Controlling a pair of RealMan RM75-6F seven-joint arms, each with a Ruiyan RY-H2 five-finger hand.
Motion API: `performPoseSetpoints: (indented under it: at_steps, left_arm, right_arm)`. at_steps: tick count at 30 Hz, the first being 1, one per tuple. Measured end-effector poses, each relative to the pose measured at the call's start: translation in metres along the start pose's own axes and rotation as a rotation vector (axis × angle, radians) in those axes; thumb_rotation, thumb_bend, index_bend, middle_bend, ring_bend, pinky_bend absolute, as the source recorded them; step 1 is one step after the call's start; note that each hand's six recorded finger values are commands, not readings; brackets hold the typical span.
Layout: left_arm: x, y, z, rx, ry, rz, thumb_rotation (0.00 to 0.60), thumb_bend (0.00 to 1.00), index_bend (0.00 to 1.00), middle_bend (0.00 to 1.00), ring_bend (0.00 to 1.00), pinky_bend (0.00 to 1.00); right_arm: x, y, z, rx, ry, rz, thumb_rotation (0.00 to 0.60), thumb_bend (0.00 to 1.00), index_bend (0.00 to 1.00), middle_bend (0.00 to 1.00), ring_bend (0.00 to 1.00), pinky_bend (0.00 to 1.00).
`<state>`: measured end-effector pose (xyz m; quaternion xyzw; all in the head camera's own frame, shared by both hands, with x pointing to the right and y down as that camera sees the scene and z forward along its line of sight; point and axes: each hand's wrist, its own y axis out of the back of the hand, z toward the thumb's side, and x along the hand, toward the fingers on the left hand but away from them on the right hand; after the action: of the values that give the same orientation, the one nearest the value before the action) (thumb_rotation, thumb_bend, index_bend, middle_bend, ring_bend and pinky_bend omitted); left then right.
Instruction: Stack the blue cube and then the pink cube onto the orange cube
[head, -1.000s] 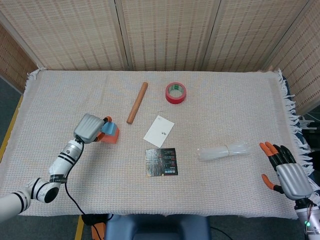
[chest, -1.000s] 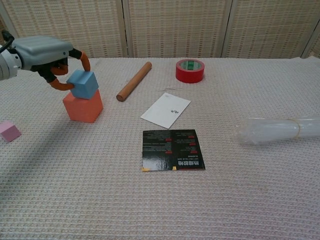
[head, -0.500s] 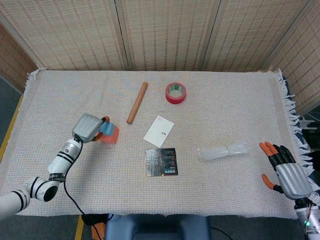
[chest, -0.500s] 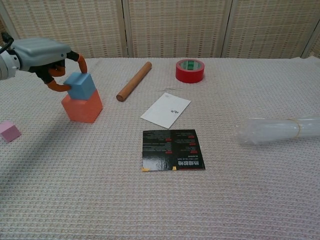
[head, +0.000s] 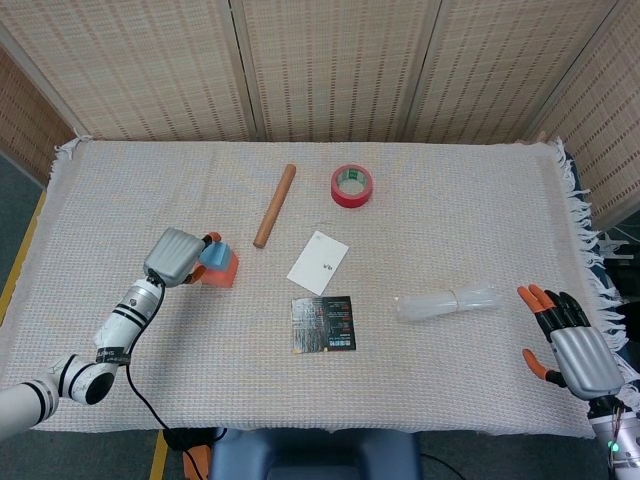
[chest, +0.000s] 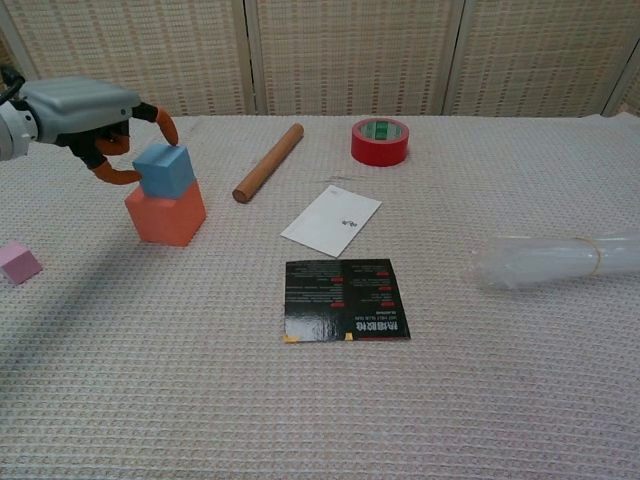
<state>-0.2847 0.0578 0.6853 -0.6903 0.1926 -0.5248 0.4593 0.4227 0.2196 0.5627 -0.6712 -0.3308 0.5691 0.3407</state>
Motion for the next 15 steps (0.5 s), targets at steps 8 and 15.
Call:
performPoseSetpoints:
  at_steps: [8,15]
  left_arm:
    - [-0.003,0.004,0.0,-0.008,-0.003,0.017,0.6,0.33,0.19,1.0,1.0,1.0]
    - [-0.035,0.008,-0.003,-0.059,-0.003,0.061,0.6,0.33,0.17,1.0,1.0,1.0]
  right_arm:
    - [0.0,0.0,0.0,0.001,-0.001,0.002,0.6,0.29,0.0,0.0,0.0,0.0]
    - [0.001,0.002,0.002,-0.005,0.012,0.0,0.6,0.29,0.0,0.0,0.0,0.0]
